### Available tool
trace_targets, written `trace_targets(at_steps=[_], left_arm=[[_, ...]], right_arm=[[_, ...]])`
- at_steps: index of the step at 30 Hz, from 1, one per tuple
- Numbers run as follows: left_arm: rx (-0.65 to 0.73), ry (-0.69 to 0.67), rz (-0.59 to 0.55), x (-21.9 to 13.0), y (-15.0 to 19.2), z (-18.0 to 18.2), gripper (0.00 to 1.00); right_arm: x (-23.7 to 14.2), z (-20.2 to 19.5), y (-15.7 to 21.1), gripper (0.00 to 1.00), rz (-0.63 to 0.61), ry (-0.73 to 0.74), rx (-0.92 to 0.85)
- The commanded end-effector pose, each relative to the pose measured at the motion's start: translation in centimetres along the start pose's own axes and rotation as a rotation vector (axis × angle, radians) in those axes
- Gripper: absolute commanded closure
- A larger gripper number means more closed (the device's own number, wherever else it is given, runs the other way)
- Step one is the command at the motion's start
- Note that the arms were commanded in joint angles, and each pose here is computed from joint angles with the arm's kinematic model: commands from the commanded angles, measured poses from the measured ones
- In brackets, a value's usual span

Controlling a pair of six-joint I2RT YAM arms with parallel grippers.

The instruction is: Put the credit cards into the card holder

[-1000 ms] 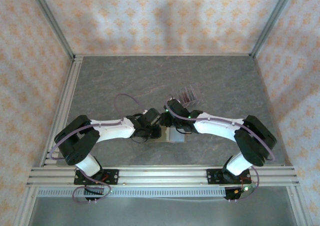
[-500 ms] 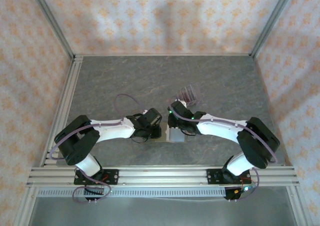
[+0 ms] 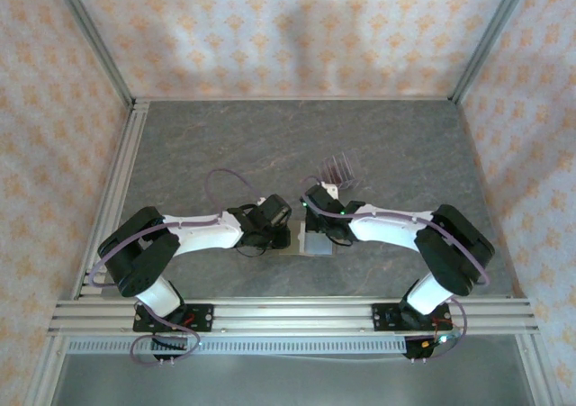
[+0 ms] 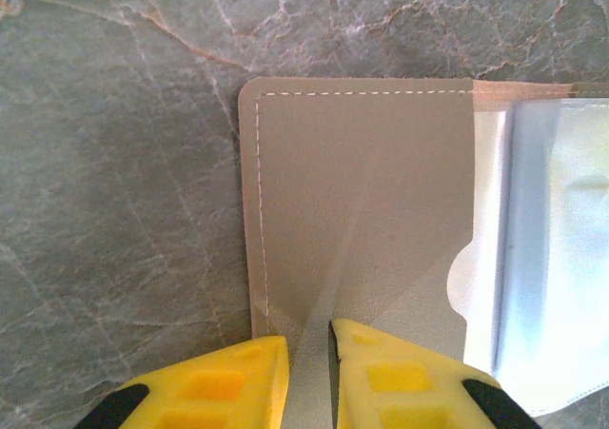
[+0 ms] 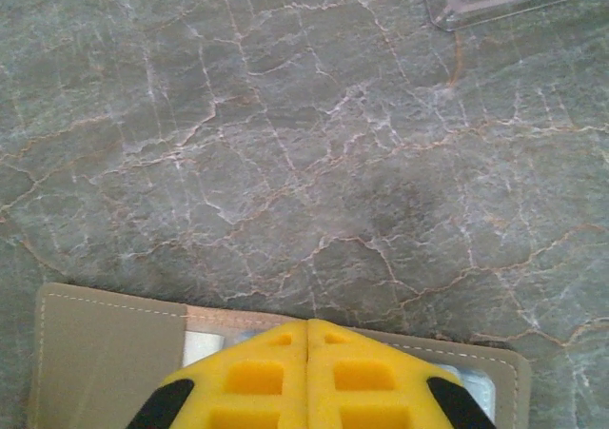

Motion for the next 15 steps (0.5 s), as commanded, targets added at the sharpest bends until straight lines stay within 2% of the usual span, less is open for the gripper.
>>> trace_targets(at_steps=[1,9,15], left_arm=[[-0.016,-0.078,0.056,1.5,1.2,1.8,0.79],[-0.016,-0.077,0.055,1.4,1.2,1.8,0.79],[-0.015,-0.116,0.057,2.4,1.4,2.4,0.79]], right_arm=[[0.0,-1.2,0.4,0.95,-0.002,0.066,-0.003],[1.0,-1.4,1.0,0.96,0.033,0.076,-0.006],[1.6,-0.5,1.2,0.98,0.053,0.004,0.010]])
Point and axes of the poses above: each hand's point on the last joint's axis, 136 mm out from that joint toward the fingers, its own x axis out along the fingers, its own z axis along the line the jaws close on, y = z × x, the point moved 7 cm from there along -x, back along the fingers, and after that the axes turned 10 degrees about -x, right-handed, at the moved point
